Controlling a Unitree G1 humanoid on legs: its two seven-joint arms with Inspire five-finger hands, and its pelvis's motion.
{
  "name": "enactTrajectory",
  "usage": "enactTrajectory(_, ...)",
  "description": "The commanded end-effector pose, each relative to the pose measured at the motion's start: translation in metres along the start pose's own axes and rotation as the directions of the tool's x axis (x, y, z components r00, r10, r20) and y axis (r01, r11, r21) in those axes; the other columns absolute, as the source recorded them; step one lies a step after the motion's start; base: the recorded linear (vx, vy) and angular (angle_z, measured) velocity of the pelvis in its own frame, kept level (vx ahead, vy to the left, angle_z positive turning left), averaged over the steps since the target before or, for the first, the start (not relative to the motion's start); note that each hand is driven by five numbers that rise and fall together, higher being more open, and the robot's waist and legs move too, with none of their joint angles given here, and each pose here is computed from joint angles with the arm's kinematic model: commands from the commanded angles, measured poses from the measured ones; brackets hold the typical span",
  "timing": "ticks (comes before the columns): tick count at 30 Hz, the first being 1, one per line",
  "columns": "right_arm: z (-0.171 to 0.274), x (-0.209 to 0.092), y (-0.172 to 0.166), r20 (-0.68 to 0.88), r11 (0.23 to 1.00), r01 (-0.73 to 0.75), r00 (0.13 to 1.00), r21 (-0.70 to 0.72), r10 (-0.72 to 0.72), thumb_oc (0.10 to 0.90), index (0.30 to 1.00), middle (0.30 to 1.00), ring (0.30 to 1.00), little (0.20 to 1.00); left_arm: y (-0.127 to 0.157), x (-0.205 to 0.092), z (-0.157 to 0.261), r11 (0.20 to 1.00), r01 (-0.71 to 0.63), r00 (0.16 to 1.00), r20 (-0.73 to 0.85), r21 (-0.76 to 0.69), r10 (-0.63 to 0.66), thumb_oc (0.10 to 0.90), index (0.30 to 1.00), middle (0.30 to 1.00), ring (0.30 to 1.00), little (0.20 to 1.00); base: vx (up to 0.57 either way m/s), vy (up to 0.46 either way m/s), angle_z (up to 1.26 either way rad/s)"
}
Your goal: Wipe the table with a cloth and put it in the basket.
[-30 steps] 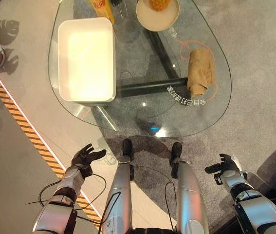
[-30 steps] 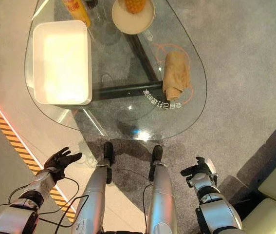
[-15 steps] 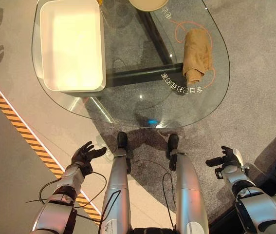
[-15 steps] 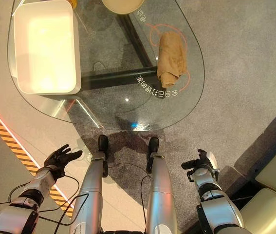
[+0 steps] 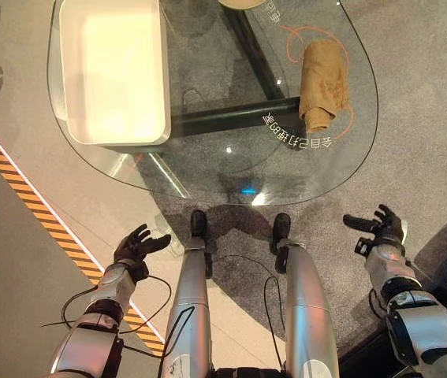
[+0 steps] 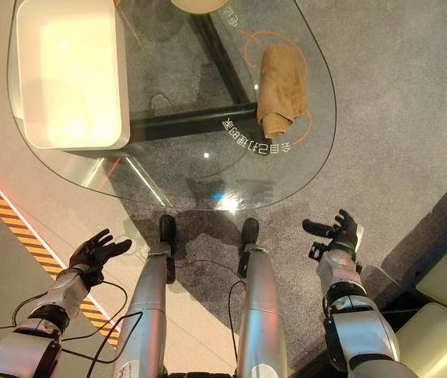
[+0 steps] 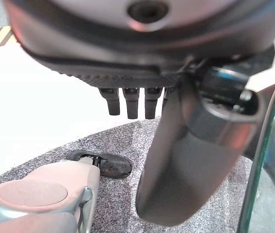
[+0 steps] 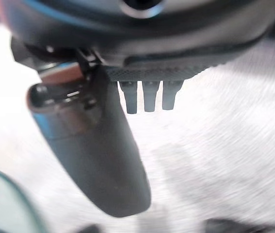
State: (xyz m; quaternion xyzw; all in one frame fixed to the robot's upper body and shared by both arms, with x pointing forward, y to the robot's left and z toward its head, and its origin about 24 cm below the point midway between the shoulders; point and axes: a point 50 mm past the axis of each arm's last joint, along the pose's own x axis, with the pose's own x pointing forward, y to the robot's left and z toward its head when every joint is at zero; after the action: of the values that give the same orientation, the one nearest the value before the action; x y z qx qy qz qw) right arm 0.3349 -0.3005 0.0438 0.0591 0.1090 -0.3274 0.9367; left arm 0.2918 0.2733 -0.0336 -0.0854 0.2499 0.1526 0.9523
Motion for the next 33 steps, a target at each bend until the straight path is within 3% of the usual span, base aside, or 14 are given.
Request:
enactTrajectory(1, 0.050, 0.005, -0.025, 0.212, 0.980, 0.141, 0.963, 0.137, -0.168, 0.800, 0.900, 0.900, 0.900, 0.900, 0.021, -0.005, -0.009, 0.996, -0.089, 0.996, -0.002, -0.013, 0.089, 0.800, 0.900, 0.900, 0.900, 0.900, -0.02, 0.034, -0.01)
enactTrajectory(6, 0.103, 0.000, -0.008, 0.378, 0.964, 0.135, 0.900, 0.228, -0.215, 0.800, 0.900, 0.900, 0.900, 0.900, 0.016, -0.005, -0.013, 0.997, -0.080, 0.997, -0.009, -0.024, 0.079, 0.800, 0.900, 0.900, 0.900, 0.900, -0.01, 0.047, 0.00)
enactTrajectory(13, 0.160, -0.021, 0.024, 0.572, 0.966, 0.073, 0.794, 0.246, -0.206, 0.800, 0.900, 0.900, 0.900, 0.900, 0.012, -0.004, -0.011, 0.997, -0.067, 0.998, -0.004, -0.034, 0.067, 0.800, 0.900, 0.900, 0.900, 0.900, -0.02, 0.021, 0.00)
enactTrajectory(22, 0.188, -0.046, 0.074, 0.675, 0.996, -0.049, 0.738, 0.070, -0.011, 0.800, 0.900, 0.900, 0.900, 0.900, 0.006, -0.002, -0.008, 0.998, -0.042, 0.999, 0.002, -0.041, 0.042, 0.800, 0.900, 0.900, 0.900, 0.900, -0.01, 0.021, 0.00)
enactTrajectory(33, 0.192, -0.049, 0.103, 0.630, 0.992, -0.066, 0.767, -0.107, 0.119, 0.800, 0.900, 0.900, 0.900, 0.900, -0.004, -0.002, -0.012, 1.000, -0.010, 1.000, -0.007, -0.017, 0.010, 0.800, 0.900, 0.900, 0.900, 0.900, 0.01, 0.005, 0.02)
